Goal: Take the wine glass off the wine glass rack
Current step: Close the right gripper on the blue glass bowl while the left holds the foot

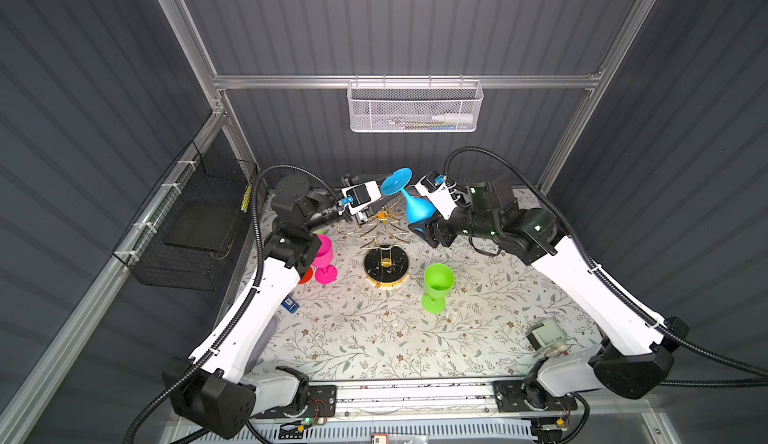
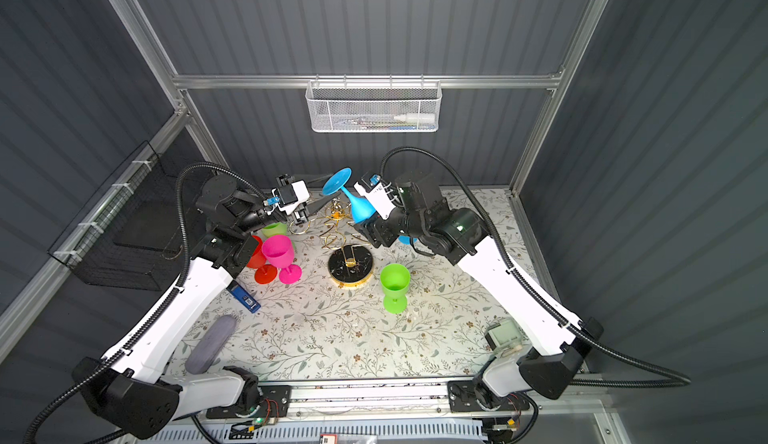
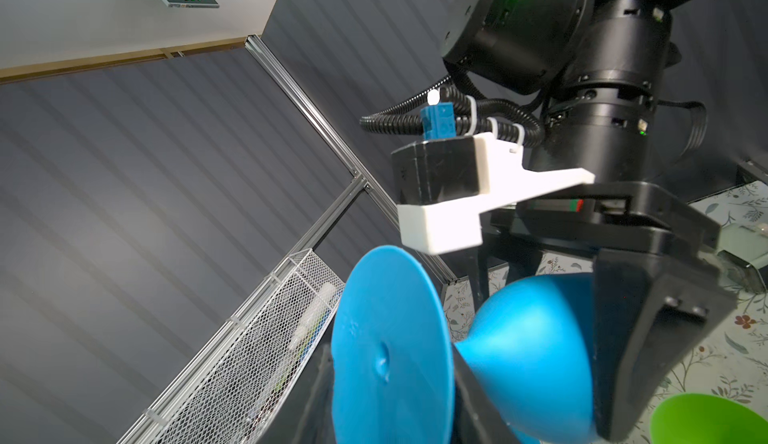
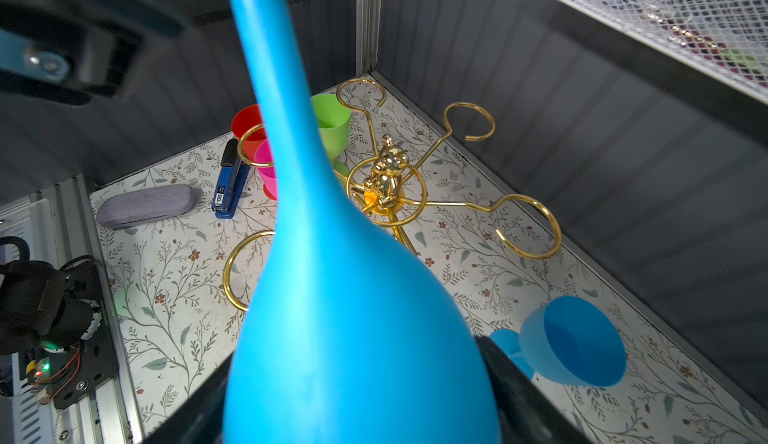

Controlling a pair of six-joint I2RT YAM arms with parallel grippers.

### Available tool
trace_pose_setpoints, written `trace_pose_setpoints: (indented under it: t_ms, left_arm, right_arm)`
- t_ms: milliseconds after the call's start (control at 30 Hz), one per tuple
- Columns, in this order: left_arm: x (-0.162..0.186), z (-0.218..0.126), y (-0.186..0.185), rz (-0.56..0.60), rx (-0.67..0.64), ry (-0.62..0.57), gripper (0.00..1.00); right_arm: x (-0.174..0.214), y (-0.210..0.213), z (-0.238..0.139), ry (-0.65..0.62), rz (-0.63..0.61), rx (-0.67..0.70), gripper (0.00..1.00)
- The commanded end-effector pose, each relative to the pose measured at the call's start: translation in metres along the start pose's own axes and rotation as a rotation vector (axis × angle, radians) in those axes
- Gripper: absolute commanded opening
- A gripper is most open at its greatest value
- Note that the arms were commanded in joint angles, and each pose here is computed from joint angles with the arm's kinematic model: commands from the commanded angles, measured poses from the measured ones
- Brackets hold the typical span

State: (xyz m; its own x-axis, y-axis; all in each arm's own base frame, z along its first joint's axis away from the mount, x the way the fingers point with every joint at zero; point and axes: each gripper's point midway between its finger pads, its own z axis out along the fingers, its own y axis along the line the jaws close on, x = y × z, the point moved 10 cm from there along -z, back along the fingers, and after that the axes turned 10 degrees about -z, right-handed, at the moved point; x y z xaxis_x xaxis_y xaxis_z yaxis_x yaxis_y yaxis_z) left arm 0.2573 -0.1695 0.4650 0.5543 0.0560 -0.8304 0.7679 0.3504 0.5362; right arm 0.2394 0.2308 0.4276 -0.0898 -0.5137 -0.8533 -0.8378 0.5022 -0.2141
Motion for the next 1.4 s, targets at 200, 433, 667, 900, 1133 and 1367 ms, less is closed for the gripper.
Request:
trace_pose_setpoints:
  t_ms: [200, 433, 667, 900, 1133, 1367]
  left_arm:
    - [-0.006, -0.003, 0.002, 0.008, -0.067, 0.015, 0.0]
    - [-0.009, -0.011, 0.005, -0.118, -0.173, 0.048, 0.0]
    - [0.013, -0.025, 0.004, -0.462, -0.432, 0.037, 0.0]
    - [0.018, -0.032, 0.002, -0.611, -0.521, -0.02, 0.0]
    - [0.018, -0.031, 0.002, -0.653, -0.505, -0.037, 0.0]
    - [0.017, -0.028, 0.004, -0.666, -0.493, -0.042, 0.0]
  right_arm:
    - [-0.005, 0.009, 0.0, -0.008, 0.011, -0.036, 0.55]
    - [-0.012, 0.007, -0.026, -0.15, 0.08, -0.015, 0.95]
    - [-0.003, -0.014, -0.084, -0.447, 0.249, -0.09, 0.99]
    - [0.025, -0.028, -0.109, -0.53, 0.364, -0.083, 0.85]
    - [0.033, -0.041, -0.089, -0.508, 0.47, -0.096, 0.67]
    - [0.03, -0.048, -0.063, -0.503, 0.516, -0.136, 0.64]
